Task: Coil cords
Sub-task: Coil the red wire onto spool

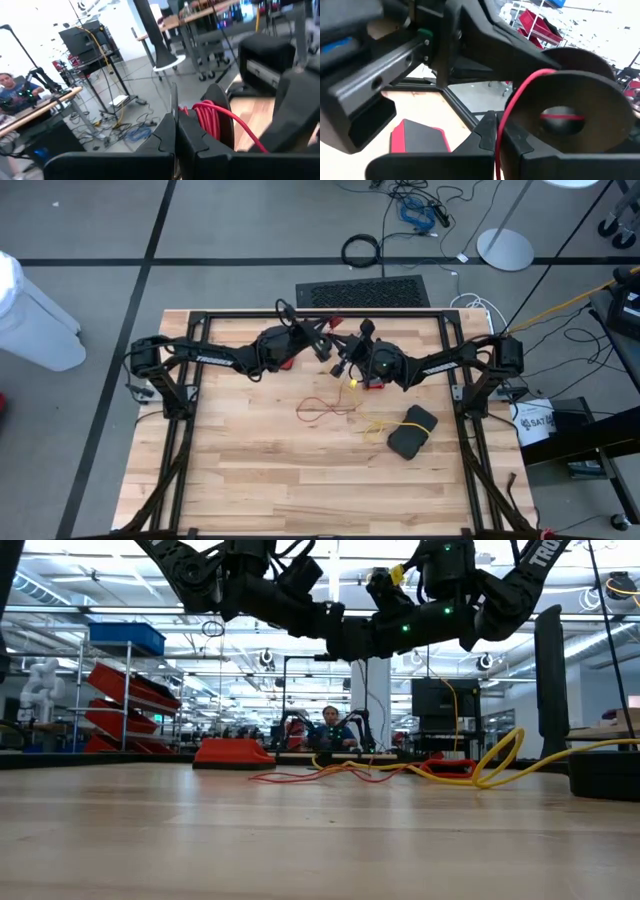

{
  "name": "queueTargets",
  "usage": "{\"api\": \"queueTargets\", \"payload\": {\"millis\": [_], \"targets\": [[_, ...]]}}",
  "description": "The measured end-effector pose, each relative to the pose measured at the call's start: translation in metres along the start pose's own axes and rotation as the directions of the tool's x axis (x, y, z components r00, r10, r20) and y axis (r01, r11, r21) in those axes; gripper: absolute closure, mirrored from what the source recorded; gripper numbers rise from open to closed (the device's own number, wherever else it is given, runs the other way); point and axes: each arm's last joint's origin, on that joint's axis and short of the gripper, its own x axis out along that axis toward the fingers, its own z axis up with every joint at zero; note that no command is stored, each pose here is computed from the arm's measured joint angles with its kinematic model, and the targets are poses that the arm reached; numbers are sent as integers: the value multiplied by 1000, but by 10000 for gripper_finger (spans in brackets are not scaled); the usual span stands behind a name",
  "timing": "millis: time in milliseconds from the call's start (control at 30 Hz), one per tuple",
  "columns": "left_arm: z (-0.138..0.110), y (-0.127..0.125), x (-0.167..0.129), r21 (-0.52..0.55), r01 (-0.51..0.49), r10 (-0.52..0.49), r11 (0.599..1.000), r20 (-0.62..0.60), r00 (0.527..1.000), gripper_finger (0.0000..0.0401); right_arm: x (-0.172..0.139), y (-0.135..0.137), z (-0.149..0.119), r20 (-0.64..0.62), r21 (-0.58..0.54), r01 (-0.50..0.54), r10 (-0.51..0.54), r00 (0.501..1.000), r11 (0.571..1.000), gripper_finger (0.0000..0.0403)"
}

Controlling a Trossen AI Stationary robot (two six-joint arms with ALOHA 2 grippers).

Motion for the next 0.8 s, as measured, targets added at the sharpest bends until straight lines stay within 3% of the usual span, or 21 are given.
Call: {"api": "queueTargets", "payload": {"millis": [200,533,800], "targets": [[6,3,0,-107,-5,13,994,66,998,401,0,-1,3,31,-5,8,-8,999,1000,401],[7,6,4,-163,-30,52,986,131,990,401,6,-1,13,64,-14,15,-14,998,1000,396],[3,9,8,-310,40,9,950,155,988,401,7,-2,14,67,-42,25,-22,998,999,402]]}}
